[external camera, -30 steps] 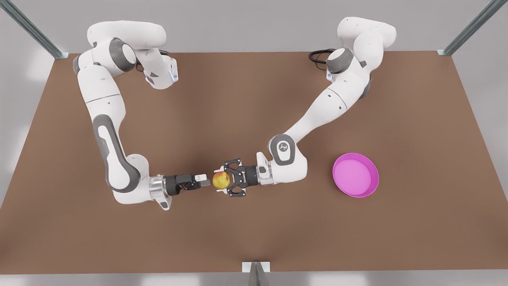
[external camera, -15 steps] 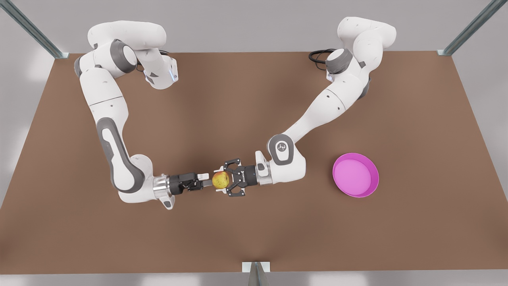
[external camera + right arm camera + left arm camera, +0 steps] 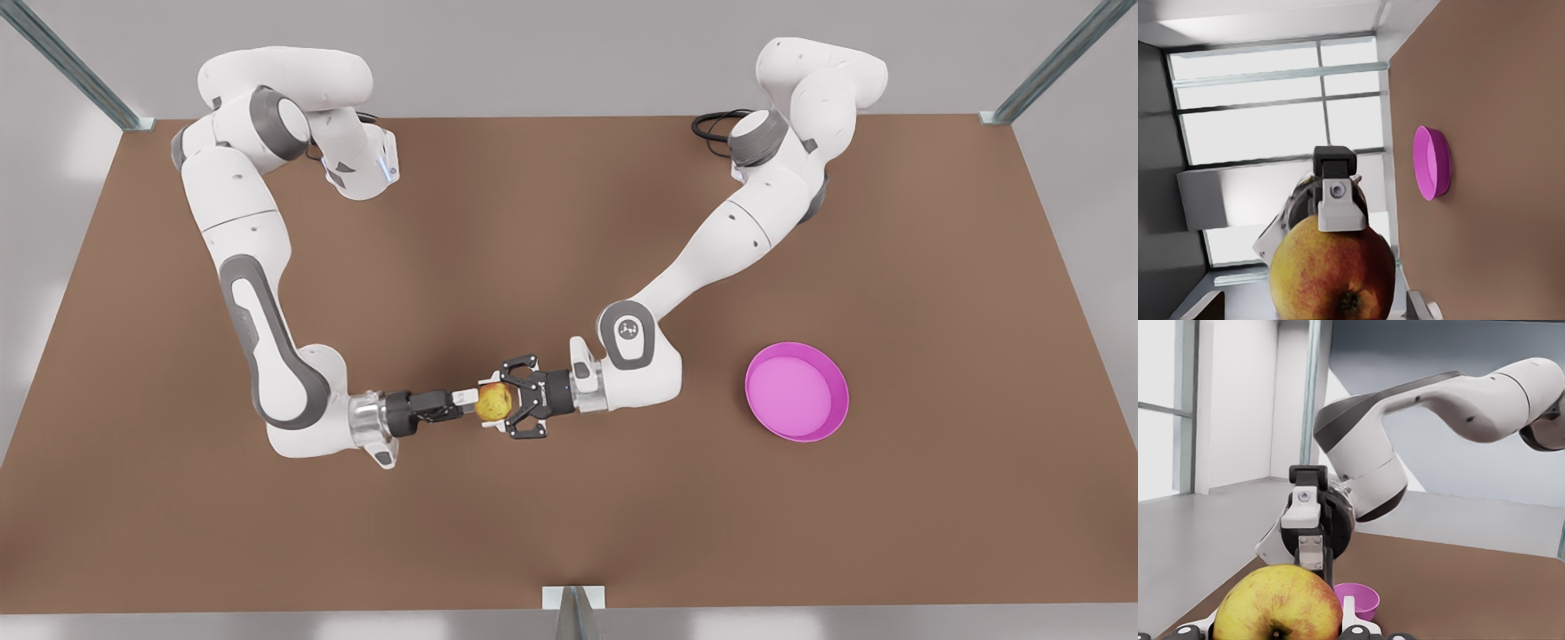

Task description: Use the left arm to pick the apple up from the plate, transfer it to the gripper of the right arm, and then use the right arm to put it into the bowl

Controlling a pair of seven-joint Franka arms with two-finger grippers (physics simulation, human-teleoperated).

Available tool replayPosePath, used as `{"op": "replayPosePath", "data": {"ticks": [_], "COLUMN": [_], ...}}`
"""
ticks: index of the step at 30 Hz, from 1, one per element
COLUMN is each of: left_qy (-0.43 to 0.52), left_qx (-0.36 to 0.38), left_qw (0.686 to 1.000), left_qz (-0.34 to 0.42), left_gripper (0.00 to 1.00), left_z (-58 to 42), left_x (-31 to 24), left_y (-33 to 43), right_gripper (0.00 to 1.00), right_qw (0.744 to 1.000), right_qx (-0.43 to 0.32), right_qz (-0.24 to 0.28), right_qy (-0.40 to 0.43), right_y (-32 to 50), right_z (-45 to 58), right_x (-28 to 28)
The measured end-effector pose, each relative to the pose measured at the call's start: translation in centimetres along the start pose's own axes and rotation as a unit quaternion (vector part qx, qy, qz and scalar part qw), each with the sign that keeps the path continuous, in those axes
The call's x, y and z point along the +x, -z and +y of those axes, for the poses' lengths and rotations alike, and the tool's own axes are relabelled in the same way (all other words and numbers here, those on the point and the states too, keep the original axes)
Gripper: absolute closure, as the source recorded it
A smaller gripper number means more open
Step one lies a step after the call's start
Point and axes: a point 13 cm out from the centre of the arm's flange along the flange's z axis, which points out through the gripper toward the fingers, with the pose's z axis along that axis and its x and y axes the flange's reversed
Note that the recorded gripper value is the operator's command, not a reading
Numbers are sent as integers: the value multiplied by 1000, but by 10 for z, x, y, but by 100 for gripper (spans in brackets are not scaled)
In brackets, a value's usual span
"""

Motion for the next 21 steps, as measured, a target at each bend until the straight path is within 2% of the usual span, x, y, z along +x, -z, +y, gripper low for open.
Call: {"op": "replayPosePath", "data": {"ticks": [9,12,15,17,21], "left_qy": [-12,-15,-18,-20,-22], "left_qx": [-2,-2,-3,-3,-3], "left_qw": [1000,1000,1000,1000,1000], "left_qz": [2,3,3,4,4], "left_gripper": [22,22,22,19,16], "left_z": [-1,-1,0,0,0], "left_x": [1,2,2,2,3], "left_y": [-1,-2,-1,-1,-1], "right_gripper": [0,7,7,23,31], "right_qw": [999,999,999,998,998], "right_qx": [10,14,17,19,21], "right_qz": [-12,-14,-14,-14,-17], "right_qy": [-37,-43,-48,-51,-55], "right_y": [-27,-34,-42,-44,-44], "right_z": [-12,-13,-13,-14,-14], "right_x": [-5,-6,-4,-4,-5]}}
